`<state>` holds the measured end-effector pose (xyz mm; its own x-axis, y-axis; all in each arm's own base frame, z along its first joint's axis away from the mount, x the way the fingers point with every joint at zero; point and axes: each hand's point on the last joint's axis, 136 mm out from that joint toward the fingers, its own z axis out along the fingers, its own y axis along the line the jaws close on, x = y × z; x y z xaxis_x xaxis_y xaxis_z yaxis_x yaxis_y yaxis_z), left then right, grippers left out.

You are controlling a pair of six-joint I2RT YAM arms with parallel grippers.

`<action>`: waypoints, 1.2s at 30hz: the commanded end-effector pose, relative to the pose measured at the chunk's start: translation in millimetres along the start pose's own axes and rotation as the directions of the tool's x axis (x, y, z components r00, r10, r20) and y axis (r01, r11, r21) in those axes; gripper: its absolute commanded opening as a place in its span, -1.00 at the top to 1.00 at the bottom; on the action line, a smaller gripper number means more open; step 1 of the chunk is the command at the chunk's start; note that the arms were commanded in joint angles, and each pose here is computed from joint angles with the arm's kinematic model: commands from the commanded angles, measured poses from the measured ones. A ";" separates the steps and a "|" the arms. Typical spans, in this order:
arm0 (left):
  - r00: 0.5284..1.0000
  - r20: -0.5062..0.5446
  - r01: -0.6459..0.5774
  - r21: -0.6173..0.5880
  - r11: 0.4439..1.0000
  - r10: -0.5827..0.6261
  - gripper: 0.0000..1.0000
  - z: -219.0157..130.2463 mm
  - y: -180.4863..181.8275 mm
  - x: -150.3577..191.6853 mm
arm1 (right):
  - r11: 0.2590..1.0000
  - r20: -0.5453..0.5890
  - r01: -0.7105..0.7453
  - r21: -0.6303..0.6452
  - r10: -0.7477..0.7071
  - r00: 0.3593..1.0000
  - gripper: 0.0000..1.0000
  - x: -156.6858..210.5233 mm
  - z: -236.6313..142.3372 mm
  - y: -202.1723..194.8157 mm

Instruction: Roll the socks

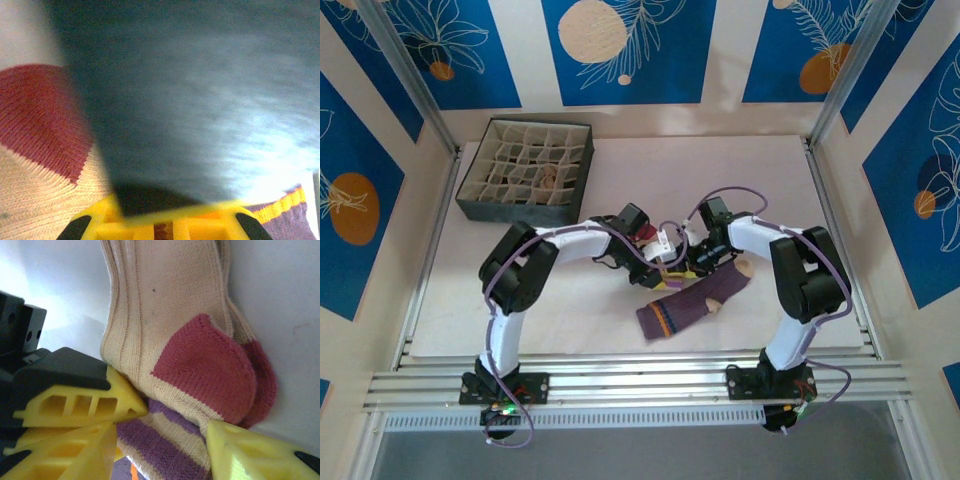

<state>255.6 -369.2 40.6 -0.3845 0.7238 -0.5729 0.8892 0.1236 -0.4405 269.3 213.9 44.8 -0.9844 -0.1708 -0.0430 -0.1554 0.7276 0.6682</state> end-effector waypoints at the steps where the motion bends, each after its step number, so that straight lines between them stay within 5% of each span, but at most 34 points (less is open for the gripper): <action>1: 0.974 -0.061 0.222 0.022 0.975 -0.220 1.00 4.7 13.1 24.7 | 0.996 -0.019 0.011 -0.091 -0.013 1.000 0.01 4.3 4.5 16.0; 11: 0.907 -0.034 0.421 0.013 0.907 -0.420 1.00 5.1 41.0 40.5 | 0.998 -0.029 0.001 -0.067 -0.003 1.000 0.09 8.0 8.9 12.8; 20: 0.917 -0.005 0.399 -0.014 0.917 -0.399 0.92 0.4 43.7 34.4 | 0.998 -0.075 -0.050 0.044 0.053 0.996 0.84 15.0 15.6 -3.0; 24: 0.958 0.079 0.281 -0.044 0.959 -0.277 0.60 -11.9 37.6 22.9 | 0.995 -0.094 -0.080 0.057 0.085 0.992 1.00 16.5 16.9 -9.5; 29: 0.980 0.188 0.095 -0.115 0.989 -0.072 0.44 -34.8 23.1 7.9 | 0.991 -0.129 -0.112 0.080 0.122 0.984 1.00 14.1 15.8 -18.5; 32: 0.965 0.243 -0.048 -0.201 0.978 0.097 0.32 -48.0 11.6 0.0 | 0.991 -0.151 -0.107 0.086 0.119 0.981 1.00 12.6 15.1 -19.2; 36: 0.889 0.281 -0.249 -0.366 0.897 0.361 0.27 -61.4 -2.9 -8.2 | 0.991 -0.180 -0.098 0.093 0.113 0.977 1.00 12.8 15.4 -17.8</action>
<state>257.4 -325.2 62.2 -0.3455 0.5549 -0.7568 0.9381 0.2239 -0.2641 271.0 220.2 31.7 -0.9780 -0.1877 0.0906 -0.0859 0.7593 0.6451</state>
